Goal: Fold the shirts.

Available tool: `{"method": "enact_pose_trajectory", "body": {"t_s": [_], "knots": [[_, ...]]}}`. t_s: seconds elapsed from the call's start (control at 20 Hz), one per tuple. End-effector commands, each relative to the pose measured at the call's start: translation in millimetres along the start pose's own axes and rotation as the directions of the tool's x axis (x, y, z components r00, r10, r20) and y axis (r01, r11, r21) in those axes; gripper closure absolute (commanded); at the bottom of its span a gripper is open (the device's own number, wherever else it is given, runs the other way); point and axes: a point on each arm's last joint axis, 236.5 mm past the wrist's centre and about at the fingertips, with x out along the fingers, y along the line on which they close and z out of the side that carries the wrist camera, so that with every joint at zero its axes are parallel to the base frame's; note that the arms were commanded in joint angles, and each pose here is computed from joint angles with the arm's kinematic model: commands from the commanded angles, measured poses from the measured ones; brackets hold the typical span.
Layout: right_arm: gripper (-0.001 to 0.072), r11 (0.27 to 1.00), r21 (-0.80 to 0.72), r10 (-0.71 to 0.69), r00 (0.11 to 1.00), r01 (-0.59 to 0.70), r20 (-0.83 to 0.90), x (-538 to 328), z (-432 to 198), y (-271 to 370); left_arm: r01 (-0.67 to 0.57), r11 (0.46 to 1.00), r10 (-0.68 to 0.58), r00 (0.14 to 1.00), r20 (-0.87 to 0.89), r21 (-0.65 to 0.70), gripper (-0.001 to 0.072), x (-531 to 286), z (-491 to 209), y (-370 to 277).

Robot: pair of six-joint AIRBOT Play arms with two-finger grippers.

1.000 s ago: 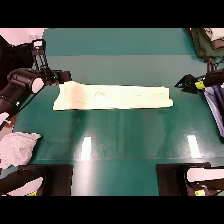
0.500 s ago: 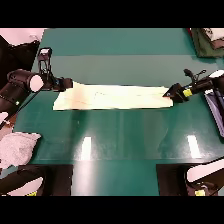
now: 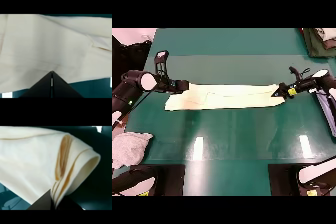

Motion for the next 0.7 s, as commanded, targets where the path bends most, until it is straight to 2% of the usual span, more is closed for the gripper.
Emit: {"method": "enact_pose_trajectory", "body": {"t_s": [0.0,0.15,0.3,0.45,0.65], "knots": [[0.0695,0.996,-0.089,0.012,0.995,-0.003,0.097,-32.4,11.0,36.0,0.146,0.989,-0.147,0.988,-0.038,-0.016,0.0678,14.8,-8.1,-39.7],[0.0696,0.979,-0.162,0.161,0.959,-0.125,0.232,-74.2,24.3,104.7,0.187,0.981,-0.181,0.979,-0.093,0.055,0.0678,43.6,-12.4,-80.1],[0.0696,0.937,-0.256,0.308,0.906,-0.237,0.29,-105.9,21.7,173.3,0.229,0.966,-0.211,0.966,-0.153,0.118,0.0678,83.6,-13.9,-125.9],[0.0696,0.888,-0.402,0.353,0.893,-0.225,0.279,-123.6,15.5,232.6,0.263,0.954,-0.231,0.951,-0.204,0.144,0.0678,119.5,-20.7,-159.2],[0.0696,0.825,-0.516,0.401,0.883,-0.232,0.245,-127.3,3.2,299.5,0.281,0.95,-0.245,0.941,-0.234,0.134,0.0678,147.4,-25.7,-173.4]]}}
